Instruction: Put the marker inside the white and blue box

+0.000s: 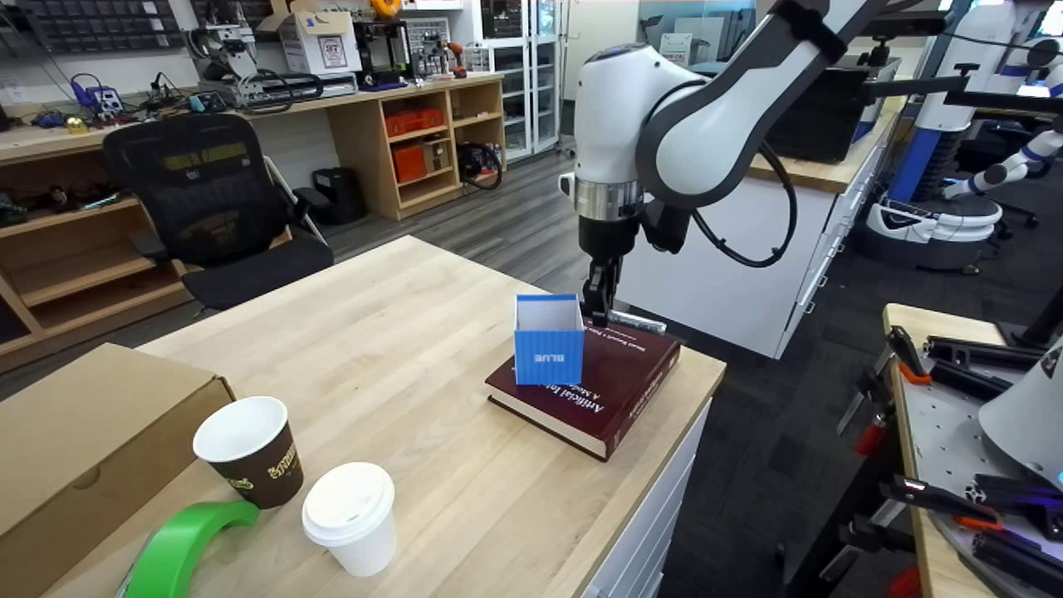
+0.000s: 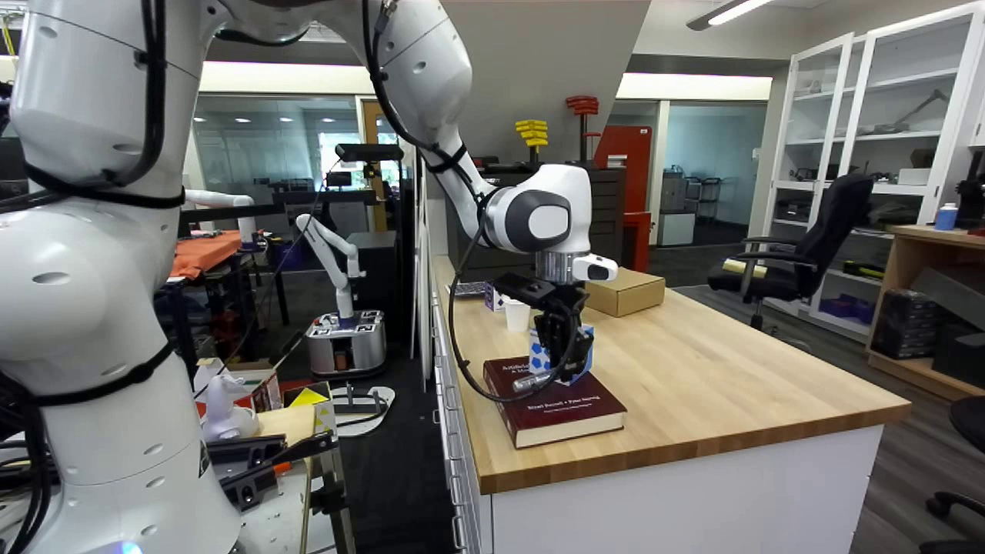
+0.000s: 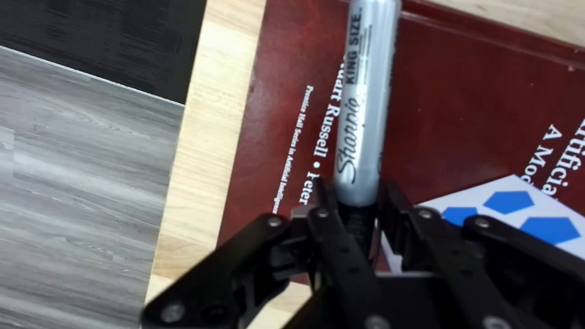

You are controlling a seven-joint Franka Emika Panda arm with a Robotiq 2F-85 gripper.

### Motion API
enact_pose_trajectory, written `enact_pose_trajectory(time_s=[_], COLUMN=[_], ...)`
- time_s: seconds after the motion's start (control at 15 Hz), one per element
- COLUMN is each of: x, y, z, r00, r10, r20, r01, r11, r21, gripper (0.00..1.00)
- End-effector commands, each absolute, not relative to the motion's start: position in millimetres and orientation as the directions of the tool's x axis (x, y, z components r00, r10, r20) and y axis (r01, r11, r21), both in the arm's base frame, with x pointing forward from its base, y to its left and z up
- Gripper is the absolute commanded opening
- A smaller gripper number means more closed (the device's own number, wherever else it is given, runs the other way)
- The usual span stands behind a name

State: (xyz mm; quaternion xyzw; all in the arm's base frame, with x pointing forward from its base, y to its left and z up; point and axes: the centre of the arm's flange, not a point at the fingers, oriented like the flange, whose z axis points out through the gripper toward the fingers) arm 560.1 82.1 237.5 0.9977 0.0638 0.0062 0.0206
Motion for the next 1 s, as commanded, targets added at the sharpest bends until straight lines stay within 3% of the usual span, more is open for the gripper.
enact_pose_trajectory(time_s=[0.0,0.93], x=[539,564], y=[68,90], z=[270,385], r00=[0.993,0.951], r10=[0.099,0.094], r20=[0.057,0.296], r01=[0.095,0.038], r11=[-0.993,-0.981], r21=[0.072,0.188], gripper=[0.07,0.07])
